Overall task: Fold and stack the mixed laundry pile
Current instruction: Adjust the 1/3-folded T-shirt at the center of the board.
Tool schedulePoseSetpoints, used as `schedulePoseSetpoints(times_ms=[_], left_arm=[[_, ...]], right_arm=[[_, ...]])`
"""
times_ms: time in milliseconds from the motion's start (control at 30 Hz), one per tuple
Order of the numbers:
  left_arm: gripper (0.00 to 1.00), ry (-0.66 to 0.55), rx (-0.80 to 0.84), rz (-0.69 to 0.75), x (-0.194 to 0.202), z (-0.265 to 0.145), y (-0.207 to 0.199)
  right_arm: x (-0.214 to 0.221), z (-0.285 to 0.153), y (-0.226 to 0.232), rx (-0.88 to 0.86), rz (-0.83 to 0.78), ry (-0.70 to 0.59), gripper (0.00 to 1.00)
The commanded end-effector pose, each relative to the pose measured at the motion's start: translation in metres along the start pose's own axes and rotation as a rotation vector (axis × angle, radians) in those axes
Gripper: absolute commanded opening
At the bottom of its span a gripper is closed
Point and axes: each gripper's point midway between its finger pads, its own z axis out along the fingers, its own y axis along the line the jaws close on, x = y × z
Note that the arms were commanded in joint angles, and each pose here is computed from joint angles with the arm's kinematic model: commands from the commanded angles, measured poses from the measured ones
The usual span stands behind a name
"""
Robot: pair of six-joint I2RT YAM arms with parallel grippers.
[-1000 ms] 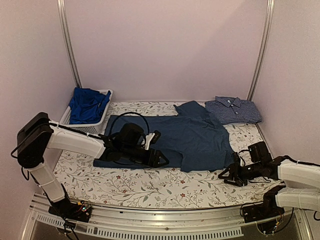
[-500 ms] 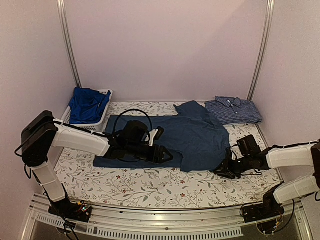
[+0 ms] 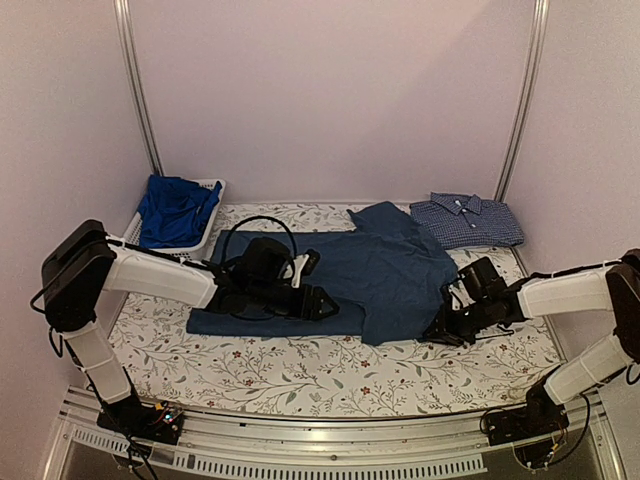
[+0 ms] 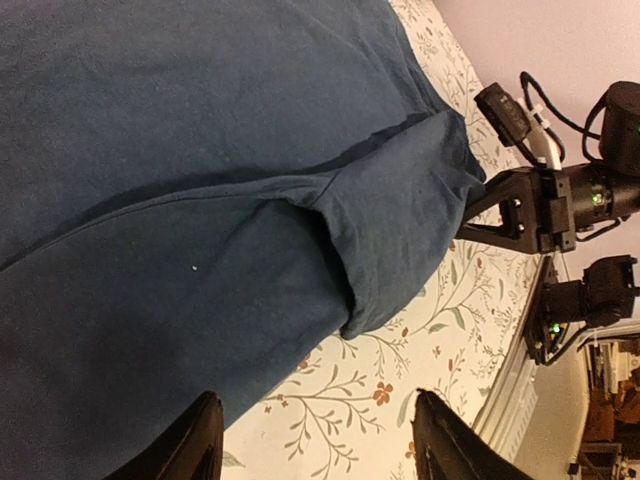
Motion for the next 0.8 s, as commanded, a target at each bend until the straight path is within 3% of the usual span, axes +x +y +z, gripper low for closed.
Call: schedulePoseSetpoints(times_ms=[0, 300, 767], left_arm=[[0.64, -0.01, -0.027, -0.008, -0.004, -0.006, 0.014], [0.64, 0.003, -0.029, -0.011, 0.001, -0.007, 0.017], [0.65, 0.009, -0.041, -0.019, 0.003, -0.006, 0.021]], right_arm=[[0.017, 0.004, -0.009, 0.113, -0.078, 0.066, 0.21], [0.026, 0.007, 0.005, 0.185, -0.203, 0.072, 0.28], [0.007, 0.013, 0.004, 0.299, -0.303, 0.056, 0.28]])
